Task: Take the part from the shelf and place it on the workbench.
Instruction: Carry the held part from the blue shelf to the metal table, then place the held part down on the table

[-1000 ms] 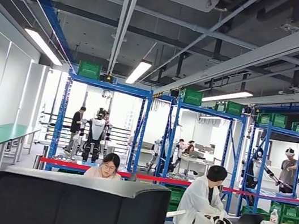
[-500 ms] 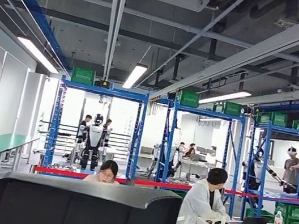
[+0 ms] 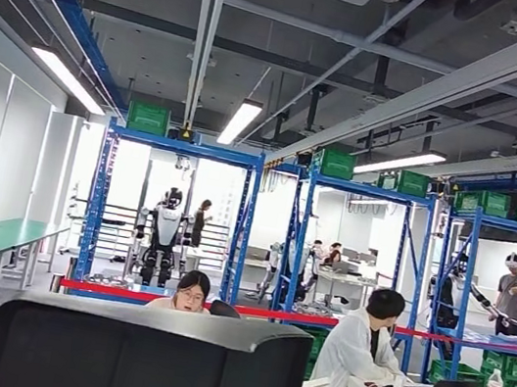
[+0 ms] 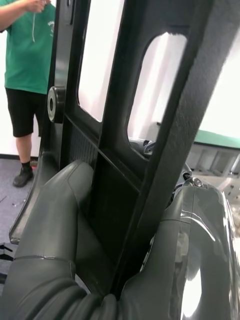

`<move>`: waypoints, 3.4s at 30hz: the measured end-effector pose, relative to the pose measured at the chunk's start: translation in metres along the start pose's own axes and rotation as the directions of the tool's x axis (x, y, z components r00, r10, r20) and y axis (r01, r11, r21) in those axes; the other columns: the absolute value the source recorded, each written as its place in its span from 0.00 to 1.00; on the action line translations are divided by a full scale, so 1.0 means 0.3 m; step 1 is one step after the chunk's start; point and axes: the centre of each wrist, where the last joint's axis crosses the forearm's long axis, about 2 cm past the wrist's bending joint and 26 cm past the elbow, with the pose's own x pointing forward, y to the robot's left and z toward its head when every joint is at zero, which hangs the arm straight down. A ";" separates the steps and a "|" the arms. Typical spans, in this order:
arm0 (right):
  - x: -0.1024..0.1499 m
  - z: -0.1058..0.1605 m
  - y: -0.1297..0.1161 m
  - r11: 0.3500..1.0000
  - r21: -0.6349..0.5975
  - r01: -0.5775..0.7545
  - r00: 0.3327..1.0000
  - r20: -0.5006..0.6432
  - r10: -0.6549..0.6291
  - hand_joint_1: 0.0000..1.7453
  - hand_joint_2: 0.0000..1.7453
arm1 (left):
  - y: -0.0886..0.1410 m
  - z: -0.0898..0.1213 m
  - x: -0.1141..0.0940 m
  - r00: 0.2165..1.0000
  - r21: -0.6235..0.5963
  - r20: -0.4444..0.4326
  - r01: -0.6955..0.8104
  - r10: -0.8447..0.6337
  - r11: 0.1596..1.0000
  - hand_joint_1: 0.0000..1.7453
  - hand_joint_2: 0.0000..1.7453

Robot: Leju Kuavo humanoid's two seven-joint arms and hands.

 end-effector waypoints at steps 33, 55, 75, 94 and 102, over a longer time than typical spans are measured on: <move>0.002 0.007 -0.010 1.000 -0.005 -0.003 1.000 -0.001 0.003 1.00 1.00 | 0.004 -0.005 0.012 1.000 0.002 0.006 0.012 -0.012 1.000 0.00 0.00; 0.010 -0.003 -0.027 1.000 0.007 -0.016 1.000 -0.001 0.016 1.00 1.00 | -0.012 -0.012 0.024 0.999 -0.008 0.025 0.024 -0.023 1.000 0.00 0.00; 0.031 -0.219 -0.288 0.928 0.076 -0.364 0.887 -0.277 0.370 1.00 1.00 | -0.040 -0.037 0.076 0.995 -0.069 0.051 0.095 -0.091 0.993 0.00 0.00; -0.007 -0.263 -0.590 0.359 0.170 -0.918 0.159 -0.673 0.723 1.00 1.00 | -0.093 -0.059 0.127 0.987 -0.123 0.060 0.153 -0.146 0.981 0.00 0.00; -0.054 -0.173 -0.610 0.063 0.296 -0.953 -0.171 -0.698 0.695 1.00 1.00 | -0.107 -0.061 0.133 0.984 -0.135 0.061 0.173 -0.166 0.976 0.00 0.00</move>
